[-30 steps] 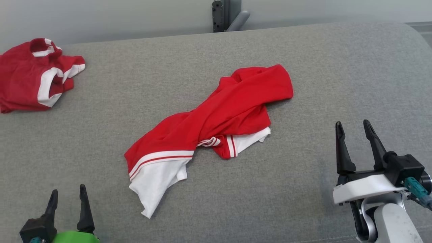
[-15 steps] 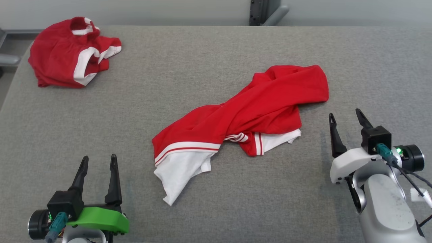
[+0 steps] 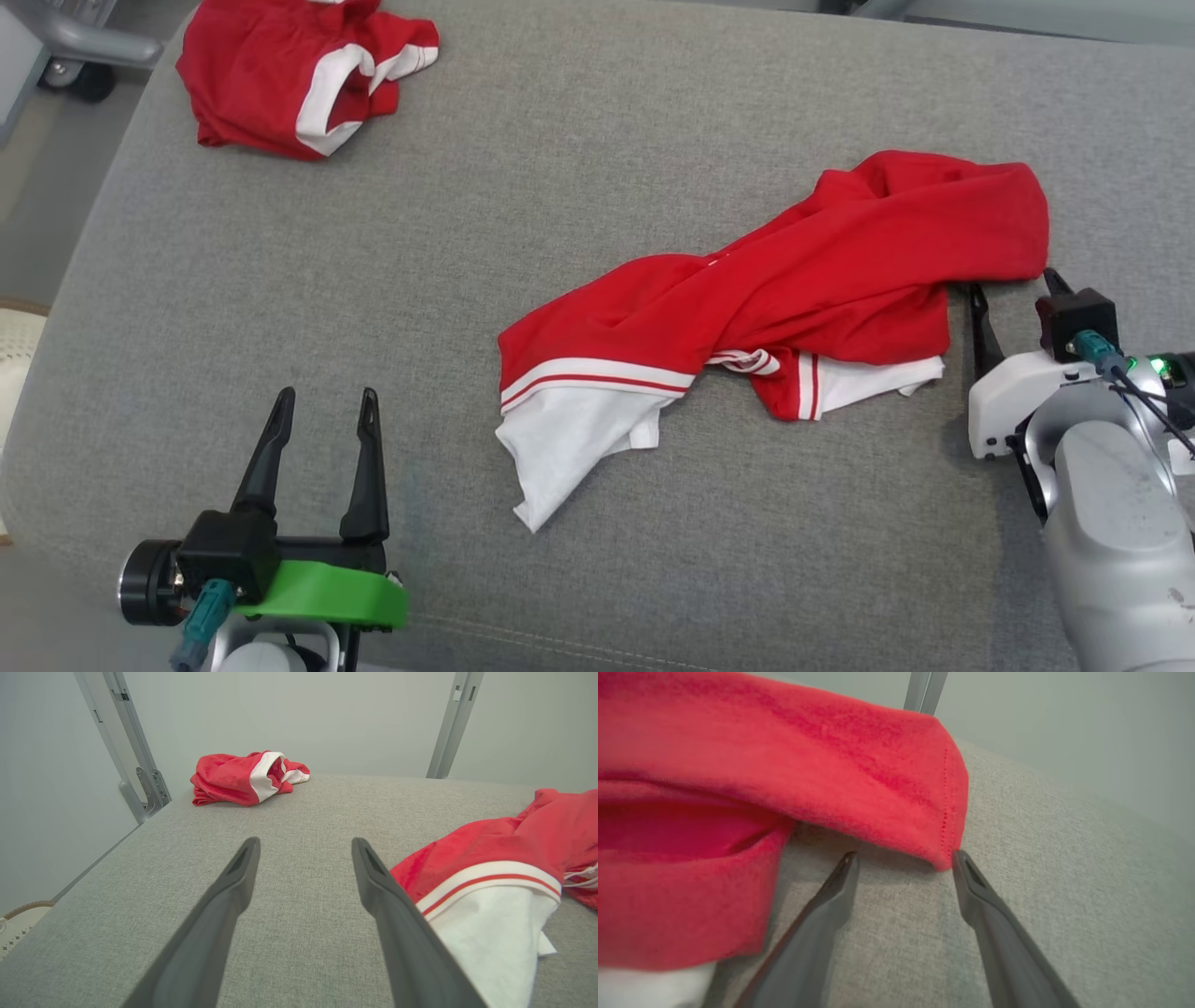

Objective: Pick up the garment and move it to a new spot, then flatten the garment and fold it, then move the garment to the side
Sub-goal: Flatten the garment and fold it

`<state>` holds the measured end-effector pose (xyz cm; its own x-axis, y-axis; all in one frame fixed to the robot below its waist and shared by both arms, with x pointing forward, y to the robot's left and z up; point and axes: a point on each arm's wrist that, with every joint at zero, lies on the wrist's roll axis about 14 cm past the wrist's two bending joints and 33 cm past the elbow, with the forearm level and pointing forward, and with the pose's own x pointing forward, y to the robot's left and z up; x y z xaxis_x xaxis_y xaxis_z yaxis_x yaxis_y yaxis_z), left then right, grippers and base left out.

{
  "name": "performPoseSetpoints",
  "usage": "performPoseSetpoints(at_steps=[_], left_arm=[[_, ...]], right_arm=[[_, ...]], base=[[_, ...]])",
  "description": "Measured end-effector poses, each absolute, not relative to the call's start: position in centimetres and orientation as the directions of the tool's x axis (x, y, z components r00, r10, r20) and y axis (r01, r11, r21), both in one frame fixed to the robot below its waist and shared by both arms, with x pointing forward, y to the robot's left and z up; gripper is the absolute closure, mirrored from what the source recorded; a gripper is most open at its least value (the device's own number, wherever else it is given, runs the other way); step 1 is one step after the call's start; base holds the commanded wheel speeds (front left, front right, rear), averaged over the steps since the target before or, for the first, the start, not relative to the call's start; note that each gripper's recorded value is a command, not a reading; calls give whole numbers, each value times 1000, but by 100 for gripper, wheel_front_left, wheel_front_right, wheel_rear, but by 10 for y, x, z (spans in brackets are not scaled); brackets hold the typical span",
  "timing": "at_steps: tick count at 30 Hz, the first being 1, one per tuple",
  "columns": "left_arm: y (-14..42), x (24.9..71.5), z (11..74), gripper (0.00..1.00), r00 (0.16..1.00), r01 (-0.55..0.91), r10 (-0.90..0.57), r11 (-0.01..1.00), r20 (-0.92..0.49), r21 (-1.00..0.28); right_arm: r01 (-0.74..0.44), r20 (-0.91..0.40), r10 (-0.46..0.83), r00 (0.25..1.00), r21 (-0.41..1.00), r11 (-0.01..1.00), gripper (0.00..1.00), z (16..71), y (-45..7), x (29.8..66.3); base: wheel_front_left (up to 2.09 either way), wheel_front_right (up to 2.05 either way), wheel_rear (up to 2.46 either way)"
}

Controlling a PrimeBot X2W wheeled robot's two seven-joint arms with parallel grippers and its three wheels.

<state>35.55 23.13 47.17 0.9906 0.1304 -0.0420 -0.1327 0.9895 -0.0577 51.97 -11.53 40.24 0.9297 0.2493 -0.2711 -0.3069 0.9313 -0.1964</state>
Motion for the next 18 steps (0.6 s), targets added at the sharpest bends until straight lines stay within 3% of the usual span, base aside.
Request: performPoseSetpoints(at_steps=[3,4,5,6,7,9,18], left_arm=[[231,356,469,0,989,-143,141,989,-53,-49],[231,356,468,0,988,-145,142,988,-56,-46],[231,357,467,0,988,-147,145,988,-60,-44],[230,357,465,0,987,-148,145,988,-65,-41],[230,357,464,0,987,-148,145,988,-69,-39],[228,359,463,0,987,-149,146,988,-73,-36],[200,374,466,0,996,-76,73,995,-51,-61]], right_arm=[[-320,-279,260,925,-195,927,0,398,-108,533],[-322,-281,262,923,-192,927,9,396,-107,536],[-325,-283,265,922,-192,926,24,394,-105,539],[-325,-281,266,922,-192,926,51,394,-104,543],[-325,-279,266,923,-191,926,62,394,-104,546],[-320,-273,265,925,-186,929,100,394,-103,549],[-250,-178,220,959,-167,954,100,425,-120,545]], base=[[0,0,0],[0,0,0],[0,0,0],[0,0,0],[0,0,0],[0,0,0],[0,0,0]])
